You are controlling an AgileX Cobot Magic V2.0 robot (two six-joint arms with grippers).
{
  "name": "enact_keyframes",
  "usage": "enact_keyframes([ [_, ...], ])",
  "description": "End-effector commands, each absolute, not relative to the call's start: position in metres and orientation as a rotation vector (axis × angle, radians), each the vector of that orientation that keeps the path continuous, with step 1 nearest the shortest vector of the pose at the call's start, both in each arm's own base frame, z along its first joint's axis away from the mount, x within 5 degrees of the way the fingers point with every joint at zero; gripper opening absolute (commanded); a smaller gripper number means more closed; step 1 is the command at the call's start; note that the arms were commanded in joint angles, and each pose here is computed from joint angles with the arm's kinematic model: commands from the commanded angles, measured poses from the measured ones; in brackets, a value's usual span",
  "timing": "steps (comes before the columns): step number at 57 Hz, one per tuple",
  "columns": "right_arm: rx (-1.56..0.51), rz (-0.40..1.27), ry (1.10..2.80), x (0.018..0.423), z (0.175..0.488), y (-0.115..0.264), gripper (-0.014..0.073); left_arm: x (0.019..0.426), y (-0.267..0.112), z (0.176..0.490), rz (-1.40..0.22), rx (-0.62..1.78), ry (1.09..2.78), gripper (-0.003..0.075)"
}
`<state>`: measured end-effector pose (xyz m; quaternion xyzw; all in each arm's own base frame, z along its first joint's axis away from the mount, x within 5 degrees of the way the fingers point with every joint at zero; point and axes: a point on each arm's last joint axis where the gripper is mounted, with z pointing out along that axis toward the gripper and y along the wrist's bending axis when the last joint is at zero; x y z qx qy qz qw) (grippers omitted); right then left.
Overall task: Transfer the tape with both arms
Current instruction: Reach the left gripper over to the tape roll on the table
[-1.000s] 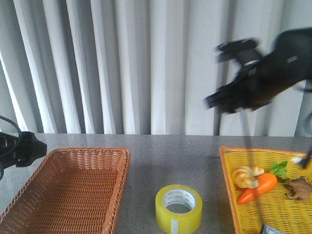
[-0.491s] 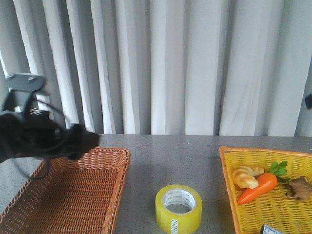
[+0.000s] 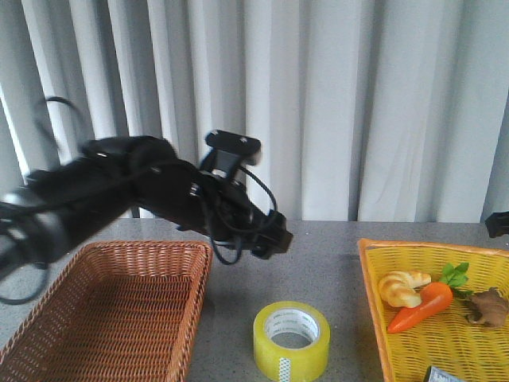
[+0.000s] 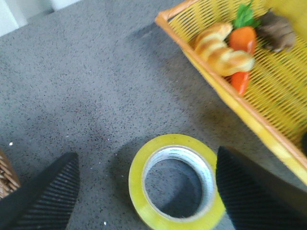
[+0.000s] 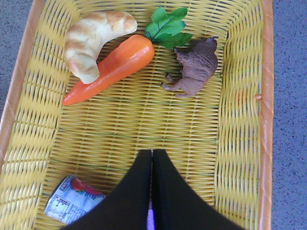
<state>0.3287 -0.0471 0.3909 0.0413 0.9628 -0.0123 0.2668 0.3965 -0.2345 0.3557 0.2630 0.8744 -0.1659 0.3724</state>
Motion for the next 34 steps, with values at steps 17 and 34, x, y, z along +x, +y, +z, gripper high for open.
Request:
enact_keyframes([
  [17,0.111,-0.046,2.508,0.322,0.410,-0.047,-0.0008,0.428,-0.257,0.310,-0.379,0.599,2.358,0.0555],
  [34,0.111,-0.046,2.508,0.322,0.410,-0.047,-0.0008,0.434,-0.260,0.282,-0.364,0.581,2.458,0.0547],
])
